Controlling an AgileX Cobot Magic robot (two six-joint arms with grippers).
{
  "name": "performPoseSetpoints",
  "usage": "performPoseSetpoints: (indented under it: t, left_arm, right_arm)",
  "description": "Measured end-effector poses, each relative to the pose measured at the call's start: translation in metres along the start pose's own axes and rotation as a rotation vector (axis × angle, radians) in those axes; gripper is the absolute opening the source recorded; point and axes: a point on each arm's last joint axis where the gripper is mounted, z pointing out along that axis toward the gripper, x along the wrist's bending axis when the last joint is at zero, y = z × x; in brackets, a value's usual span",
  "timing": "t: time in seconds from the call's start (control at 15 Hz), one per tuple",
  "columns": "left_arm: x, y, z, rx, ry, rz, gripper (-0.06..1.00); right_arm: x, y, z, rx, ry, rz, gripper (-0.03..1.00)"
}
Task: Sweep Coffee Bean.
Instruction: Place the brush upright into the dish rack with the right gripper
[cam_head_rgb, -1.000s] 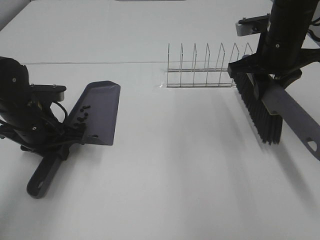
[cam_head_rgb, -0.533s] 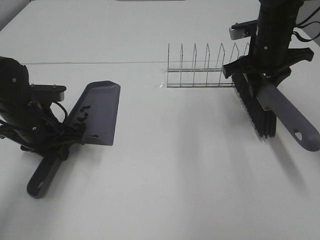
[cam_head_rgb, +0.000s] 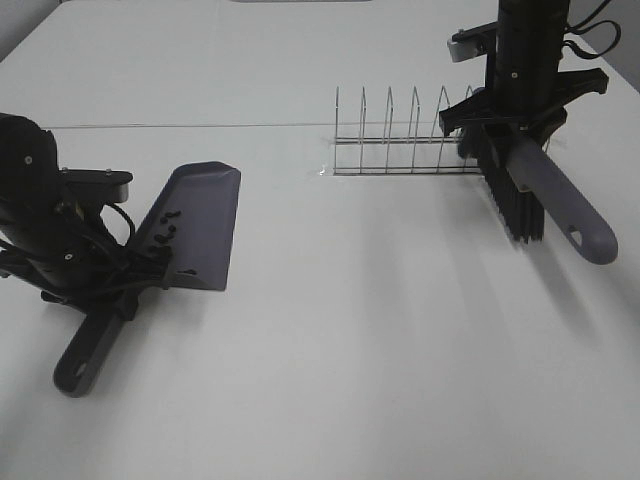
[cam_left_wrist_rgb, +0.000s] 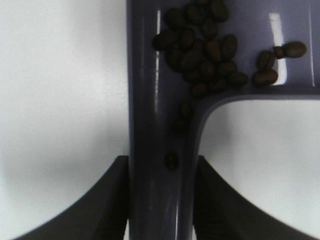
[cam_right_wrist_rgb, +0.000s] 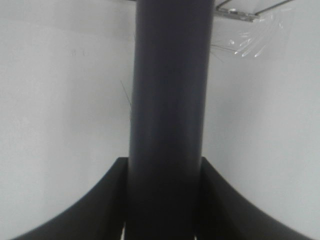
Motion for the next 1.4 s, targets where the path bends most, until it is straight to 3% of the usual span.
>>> performPoseSetpoints:
  t: [0.47, 0.93, 1.4]
  left_arm:
    - [0.000, 0.000, 0.000, 0.000, 0.000, 0.000, 0.35]
    - [0.000, 0.000, 0.000, 0.000, 0.001, 0.002, 0.35]
    - [0.000, 0.000, 0.000, -0.001, 0.001, 0.002, 0.35]
  right_arm:
    - [0.002, 0.028, 0.020, -0.049, -0.016, 0.010, 0.35]
    - [-0.013, 0.028, 0.025, -0.013, 0.057, 0.070, 0.35]
    - [-0.028, 0.013, -0.046, -0.054, 0.125, 0.101, 0.35]
